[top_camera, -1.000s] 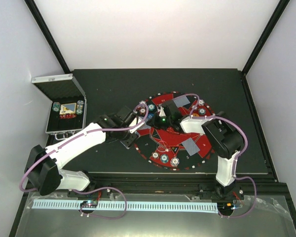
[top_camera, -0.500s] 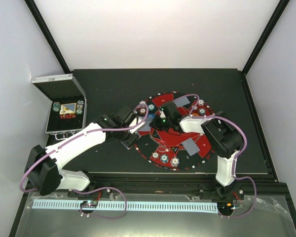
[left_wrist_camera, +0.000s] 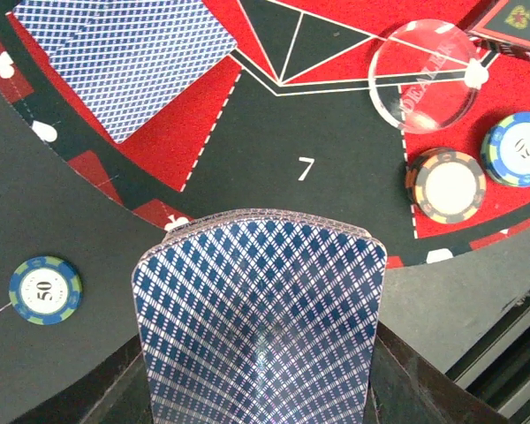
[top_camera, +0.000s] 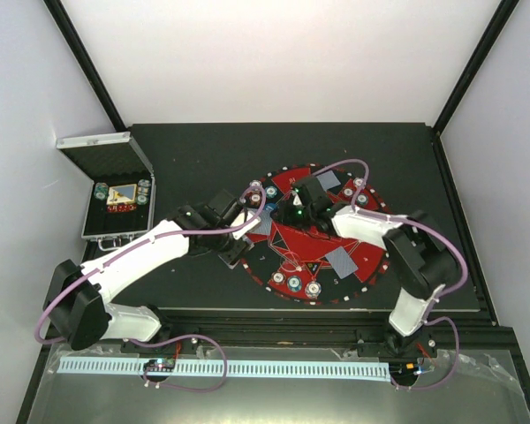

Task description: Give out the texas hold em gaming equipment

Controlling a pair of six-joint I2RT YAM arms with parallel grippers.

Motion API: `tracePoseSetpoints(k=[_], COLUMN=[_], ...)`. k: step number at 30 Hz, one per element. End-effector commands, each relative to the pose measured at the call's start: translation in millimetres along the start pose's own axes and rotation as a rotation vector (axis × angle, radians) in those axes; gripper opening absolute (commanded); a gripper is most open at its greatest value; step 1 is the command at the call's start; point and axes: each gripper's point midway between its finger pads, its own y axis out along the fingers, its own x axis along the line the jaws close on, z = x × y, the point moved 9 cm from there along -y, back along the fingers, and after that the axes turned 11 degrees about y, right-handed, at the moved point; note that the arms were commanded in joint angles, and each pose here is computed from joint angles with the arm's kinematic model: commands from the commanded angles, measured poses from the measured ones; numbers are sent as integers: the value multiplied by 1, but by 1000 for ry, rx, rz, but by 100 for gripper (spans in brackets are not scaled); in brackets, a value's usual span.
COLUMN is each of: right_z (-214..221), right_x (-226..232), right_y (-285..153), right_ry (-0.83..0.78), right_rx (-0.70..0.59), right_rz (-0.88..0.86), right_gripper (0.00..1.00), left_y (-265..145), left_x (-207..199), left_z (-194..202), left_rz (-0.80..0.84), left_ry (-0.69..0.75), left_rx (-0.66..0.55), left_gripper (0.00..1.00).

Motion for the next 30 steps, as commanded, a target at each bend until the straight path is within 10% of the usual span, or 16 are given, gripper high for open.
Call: tracePoseSetpoints(k=[1,11,17,30], right_z=[-3,38,79,104], right_x=[7,-10,-18,-16], right_y=[-39,-119,-124,-98], right_ry=[-96,-303,-339,-392], right_rx=[-85,54,316,465], right_rz=[-7,-254,-490,-534], right_gripper=[48,67,71,73], left_y=[-14,-14,-9,6], left_x=[-7,-51,-73,-90], left_z=[-3,-3,-5,-9], left_rz=[48,185,247,274], left_ry=[36,179,248,294], left_rx=[-92,-153,-117,-18], left_gripper=[52,52,52,52])
